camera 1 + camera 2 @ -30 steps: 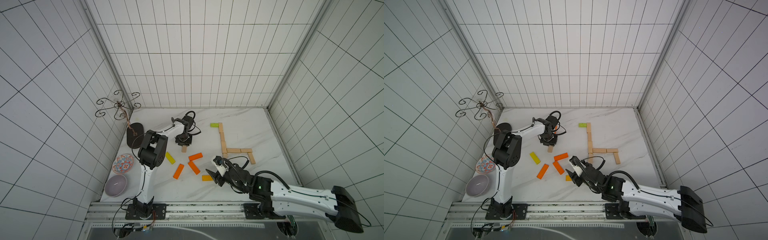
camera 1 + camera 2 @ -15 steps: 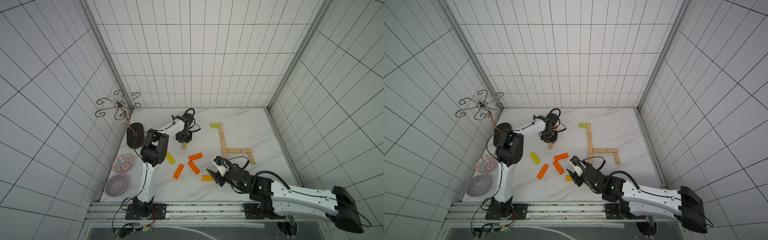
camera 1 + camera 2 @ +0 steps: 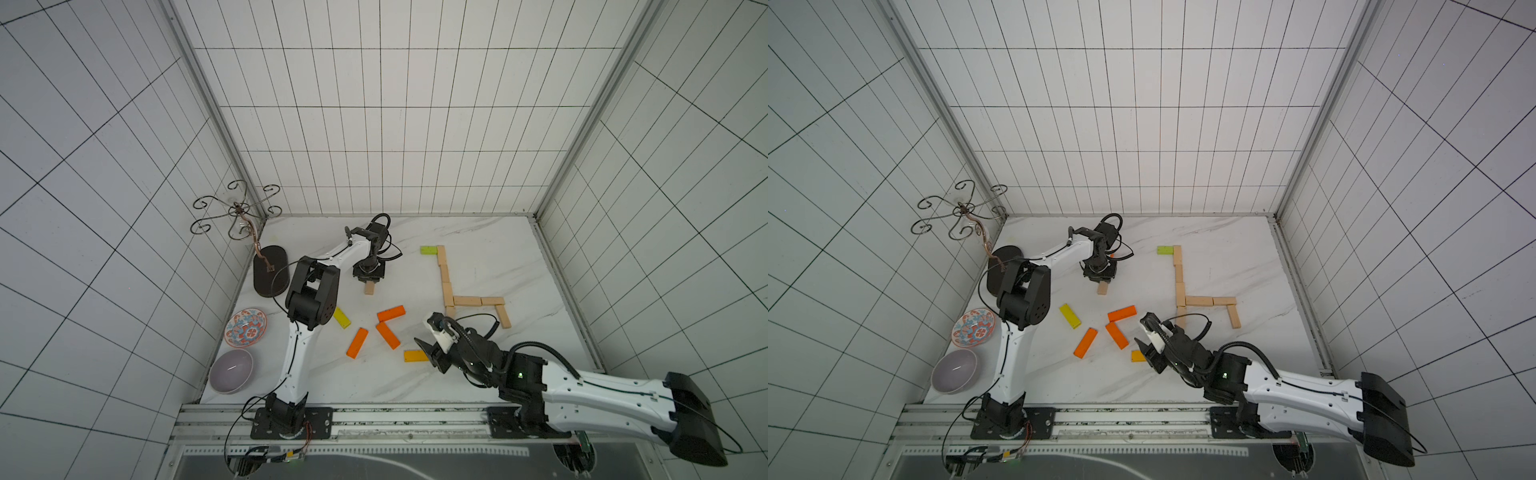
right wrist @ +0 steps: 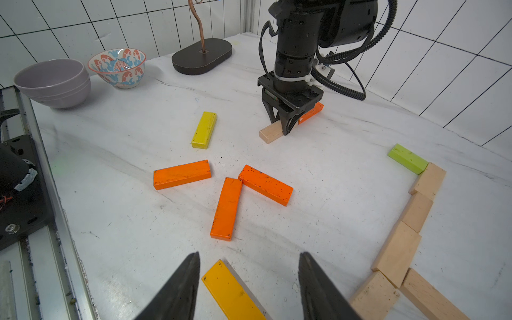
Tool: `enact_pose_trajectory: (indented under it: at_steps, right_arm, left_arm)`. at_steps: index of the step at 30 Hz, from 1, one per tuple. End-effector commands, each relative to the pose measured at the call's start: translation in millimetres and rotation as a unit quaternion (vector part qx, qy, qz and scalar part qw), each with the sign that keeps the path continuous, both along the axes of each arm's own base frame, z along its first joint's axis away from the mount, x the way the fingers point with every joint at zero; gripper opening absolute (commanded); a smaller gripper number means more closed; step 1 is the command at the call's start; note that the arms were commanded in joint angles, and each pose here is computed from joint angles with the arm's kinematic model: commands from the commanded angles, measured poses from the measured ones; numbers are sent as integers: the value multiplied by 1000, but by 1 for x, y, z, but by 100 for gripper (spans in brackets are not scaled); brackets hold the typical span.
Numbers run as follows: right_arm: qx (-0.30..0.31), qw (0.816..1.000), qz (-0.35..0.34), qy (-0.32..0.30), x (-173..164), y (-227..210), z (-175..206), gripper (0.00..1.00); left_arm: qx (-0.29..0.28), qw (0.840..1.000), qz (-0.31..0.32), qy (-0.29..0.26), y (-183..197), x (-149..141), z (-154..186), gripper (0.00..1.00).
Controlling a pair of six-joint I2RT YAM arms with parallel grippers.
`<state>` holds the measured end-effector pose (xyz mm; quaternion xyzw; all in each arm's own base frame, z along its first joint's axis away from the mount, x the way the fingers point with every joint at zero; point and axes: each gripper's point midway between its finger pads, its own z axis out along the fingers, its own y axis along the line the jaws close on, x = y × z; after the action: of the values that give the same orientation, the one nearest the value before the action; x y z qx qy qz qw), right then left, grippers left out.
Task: Assemble a giraffe with building blocks
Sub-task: Assemble the building block at the center of the board.
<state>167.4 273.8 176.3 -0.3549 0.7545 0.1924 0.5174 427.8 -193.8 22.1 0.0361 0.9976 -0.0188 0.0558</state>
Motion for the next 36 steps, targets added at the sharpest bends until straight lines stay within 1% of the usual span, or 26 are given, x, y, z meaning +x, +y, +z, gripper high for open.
enact_pose_trajectory:
  at_steps: [1, 4, 6, 13, 17, 20, 24, 26, 28, 33, 36]
  right_arm:
    - [-20, 1000, -5, 3, -1, -8, -18, 58]
    - [-21, 1000, -6, 4, -1, -8, -19, 58]
    - [-22, 1000, -6, 4, 0, -8, -20, 57]
    - [-23, 1000, -6, 6, 0, -8, -21, 56]
    - [-23, 1000, -7, 6, 1, -9, -22, 56]
    - [-23, 1000, -7, 7, 1, -9, -22, 56]
    - [-24, 1000, -7, 7, 2, -8, -23, 56]
    - [-24, 1000, -6, 8, 2, -7, -23, 56]
    - [-25, 1000, -6, 8, 2, -7, -23, 56]
    - [-26, 1000, -7, 9, 3, -7, -24, 55]
    - [-25, 1000, -6, 10, 3, -7, -24, 55]
  left_arm:
    - [6, 1000, 6, 12, 3, 3, -23, 32]
    - [7, 1000, 7, 11, 3, 5, -25, 41]
    - [6, 1000, 7, 11, 2, 5, -24, 43]
    - [6, 1000, 9, 10, 3, 7, -24, 34]
    - [7, 1000, 12, 10, 6, 8, -25, 33]
    - [6, 1000, 13, 9, 7, 10, -25, 34]
    - [3, 1000, 11, 9, 4, 13, -24, 41]
    - [4, 1000, 9, 8, 4, 14, -24, 42]
    - [4, 1000, 9, 7, 4, 15, -23, 41]
    - [4, 1000, 8, 7, 5, 16, -23, 32]
    - [2, 1000, 7, 7, 4, 16, -24, 29]
